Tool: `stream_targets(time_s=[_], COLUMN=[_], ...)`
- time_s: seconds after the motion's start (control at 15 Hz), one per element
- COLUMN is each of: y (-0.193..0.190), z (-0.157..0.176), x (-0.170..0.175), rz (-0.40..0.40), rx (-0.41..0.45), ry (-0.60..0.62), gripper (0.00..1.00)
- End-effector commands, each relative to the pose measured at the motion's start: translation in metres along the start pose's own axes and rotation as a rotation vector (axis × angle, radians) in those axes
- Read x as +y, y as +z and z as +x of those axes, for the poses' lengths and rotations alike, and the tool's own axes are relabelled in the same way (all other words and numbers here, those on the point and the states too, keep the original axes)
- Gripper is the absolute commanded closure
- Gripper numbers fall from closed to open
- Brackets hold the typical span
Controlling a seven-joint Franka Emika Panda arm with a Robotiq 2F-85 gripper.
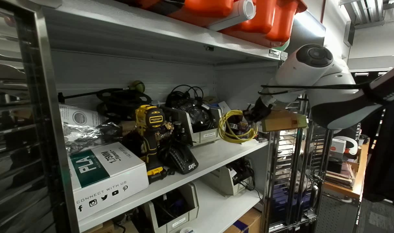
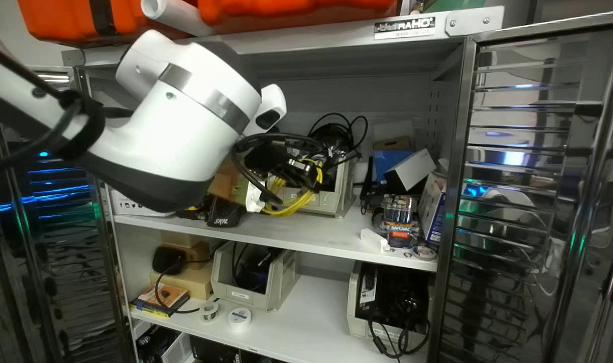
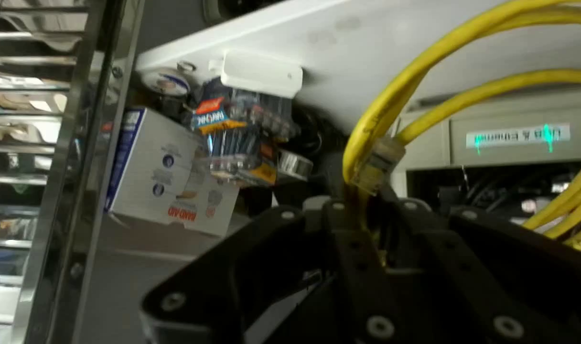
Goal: Pick the yellow cable and put it in the box
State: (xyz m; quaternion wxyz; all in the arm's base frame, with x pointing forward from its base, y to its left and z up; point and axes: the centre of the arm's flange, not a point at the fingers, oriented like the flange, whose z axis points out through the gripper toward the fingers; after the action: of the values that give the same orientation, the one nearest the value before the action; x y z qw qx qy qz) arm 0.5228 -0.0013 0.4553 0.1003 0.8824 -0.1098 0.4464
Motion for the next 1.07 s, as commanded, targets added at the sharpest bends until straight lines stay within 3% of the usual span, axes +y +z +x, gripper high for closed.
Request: stream_targets(time_s=[0.0,0.27,0.67,1.0], y=[0.001,0.026,0.086,0.096], z=[0.018,0.043,0.047,0.069], x=[-0.005,-0.018,-0.057,-0.093], rz=[0.020,0.006,0.004,0.035], rx=[0.170,0.253,0.280,0.370], ry=[0.059,0.066,0.050,0.092], gripper=[0.89,0.90,0.90,0.90])
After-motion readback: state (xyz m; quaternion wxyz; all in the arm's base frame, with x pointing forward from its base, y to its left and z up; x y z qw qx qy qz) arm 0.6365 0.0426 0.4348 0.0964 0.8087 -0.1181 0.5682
